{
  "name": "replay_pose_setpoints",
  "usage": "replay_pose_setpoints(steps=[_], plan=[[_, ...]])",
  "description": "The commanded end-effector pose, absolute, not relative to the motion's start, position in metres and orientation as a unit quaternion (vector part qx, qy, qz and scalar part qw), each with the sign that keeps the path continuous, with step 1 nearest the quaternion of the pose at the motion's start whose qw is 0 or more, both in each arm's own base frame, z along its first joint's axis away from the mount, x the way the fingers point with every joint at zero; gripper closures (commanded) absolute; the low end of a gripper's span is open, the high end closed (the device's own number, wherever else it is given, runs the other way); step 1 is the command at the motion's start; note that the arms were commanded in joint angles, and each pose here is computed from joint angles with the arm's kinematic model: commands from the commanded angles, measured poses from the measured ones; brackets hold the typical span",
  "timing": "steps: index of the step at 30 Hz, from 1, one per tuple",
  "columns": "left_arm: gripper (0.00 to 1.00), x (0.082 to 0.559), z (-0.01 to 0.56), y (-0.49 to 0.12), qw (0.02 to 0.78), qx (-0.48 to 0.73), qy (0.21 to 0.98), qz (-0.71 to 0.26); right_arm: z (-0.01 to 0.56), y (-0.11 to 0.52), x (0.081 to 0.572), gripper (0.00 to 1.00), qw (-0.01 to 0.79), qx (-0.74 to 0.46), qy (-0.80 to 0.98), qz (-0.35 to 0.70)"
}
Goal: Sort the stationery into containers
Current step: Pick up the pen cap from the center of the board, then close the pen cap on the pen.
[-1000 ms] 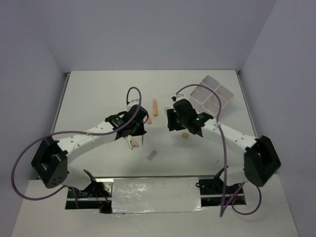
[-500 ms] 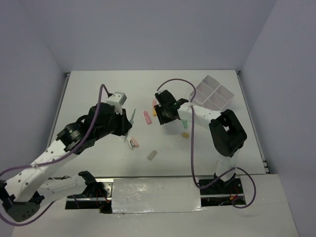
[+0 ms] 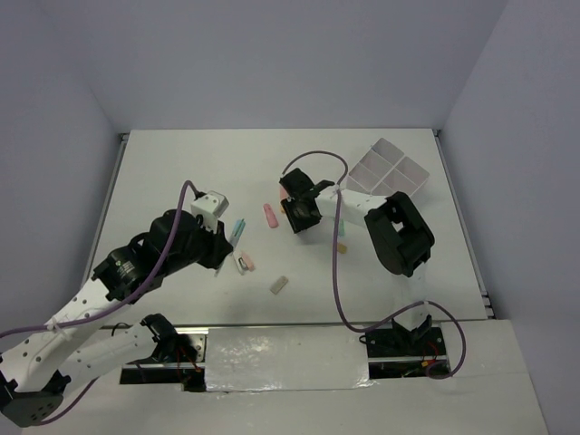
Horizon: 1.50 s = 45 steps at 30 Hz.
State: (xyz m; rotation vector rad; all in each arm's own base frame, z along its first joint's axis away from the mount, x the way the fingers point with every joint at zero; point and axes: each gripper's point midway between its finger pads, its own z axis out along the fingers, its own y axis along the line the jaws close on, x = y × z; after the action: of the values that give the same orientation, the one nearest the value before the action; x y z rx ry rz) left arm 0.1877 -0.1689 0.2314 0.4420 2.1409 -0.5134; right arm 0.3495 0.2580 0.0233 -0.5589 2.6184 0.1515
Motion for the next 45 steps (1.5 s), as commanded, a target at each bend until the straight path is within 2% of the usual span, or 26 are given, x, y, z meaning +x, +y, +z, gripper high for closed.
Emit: replay_pose_setpoints(steps=[1, 7, 12, 16, 20, 22, 23, 25, 26, 27, 28, 29, 31, 32, 34, 35, 36, 37, 41, 45], plan=[[1.00, 0.193, 0.250, -0.175, 0.465, 0.187, 0.835, -0.227, 0.020, 0.260, 0.359, 0.57, 0.230, -0.209, 0.949, 0.052], [1.00, 0.192, 0.246, -0.175, 0.462, 0.186, 0.837, -0.226, 0.010, 0.262, 0.358, 0.62, 0.217, -0.214, 0.951, 0.052], [1.00, 0.194, 0.244, -0.175, 0.460, 0.184, 0.839, -0.224, 0.011, 0.259, 0.355, 0.72, 0.216, -0.210, 0.952, 0.047], [1.00, 0.195, 0.244, -0.175, 0.458, 0.179, 0.840, -0.227, 0.019, 0.260, 0.352, 0.90, 0.224, -0.209, 0.950, 0.056], [1.00, 0.195, 0.247, -0.182, 0.451, 0.163, 0.842, -0.247, 0.035, 0.271, 0.347, 0.94, 0.240, -0.199, 0.944, 0.108], [1.00, 0.196, 0.255, -0.188, 0.455, 0.147, 0.836, -0.270, 0.066, 0.280, 0.345, 0.94, 0.273, -0.183, 0.931, 0.159], [1.00, 0.196, 0.257, -0.191, 0.458, 0.142, 0.832, -0.280, 0.100, 0.288, 0.348, 0.95, 0.313, -0.176, 0.913, 0.196], [1.00, 0.194, 0.262, -0.197, 0.458, 0.123, 0.825, -0.308, 0.123, 0.287, 0.342, 0.95, 0.336, -0.150, 0.903, 0.223], [1.00, 0.197, 0.264, -0.205, 0.466, 0.118, 0.813, -0.329, 0.167, 0.290, 0.343, 0.94, 0.384, -0.139, 0.875, 0.257], [1.00, 0.195, 0.268, -0.211, 0.463, 0.104, 0.805, -0.356, 0.184, 0.290, 0.340, 0.94, 0.404, -0.128, 0.864, 0.273], [1.00, 0.195, 0.274, -0.214, 0.471, 0.096, 0.793, -0.375, 0.192, 0.285, 0.333, 0.94, 0.411, -0.099, 0.859, 0.290], [1.00, 0.199, 0.276, -0.223, 0.486, 0.092, 0.771, -0.400, 0.239, 0.281, 0.328, 0.94, 0.462, -0.081, 0.822, 0.325], [1.00, 0.192, 0.286, -0.233, 0.490, 0.096, 0.742, -0.448, 0.258, 0.268, 0.319, 0.94, 0.487, -0.027, 0.799, 0.351], [1.00, 0.193, 0.293, -0.239, 0.507, 0.098, 0.715, -0.471, 0.295, 0.257, 0.307, 0.94, 0.521, -0.005, 0.764, 0.381], [1.00, 0.182, 0.303, -0.247, 0.507, 0.116, 0.684, -0.511, 0.305, 0.243, 0.298, 0.94, 0.537, 0.049, 0.735, 0.412], [1.00, 0.180, 0.309, -0.251, 0.519, 0.126, 0.656, -0.533, 0.347, 0.234, 0.284, 0.94, 0.575, 0.058, 0.676, 0.458], [1.00, 0.175, 0.313, -0.255, 0.517, 0.132, 0.643, -0.549, 0.341, 0.230, 0.278, 0.94, 0.569, 0.078, 0.669, 0.472], [1.00, 0.169, 0.306, -0.259, 0.505, 0.146, 0.637, -0.563, 0.365, 0.220, 0.266, 0.94, 0.587, 0.084, 0.633, 0.498], [1.00, 0.158, 0.310, -0.268, 0.497, 0.157, 0.597, -0.609, 0.382, 0.221, 0.234, 0.94, 0.576, 0.084, 0.580, 0.569], [1.00, 0.147, 0.314, -0.276, 0.493, 0.181, 0.562, -0.639, 0.386, 0.226, 0.217, 0.94, 0.587, 0.059, 0.564, 0.578]])
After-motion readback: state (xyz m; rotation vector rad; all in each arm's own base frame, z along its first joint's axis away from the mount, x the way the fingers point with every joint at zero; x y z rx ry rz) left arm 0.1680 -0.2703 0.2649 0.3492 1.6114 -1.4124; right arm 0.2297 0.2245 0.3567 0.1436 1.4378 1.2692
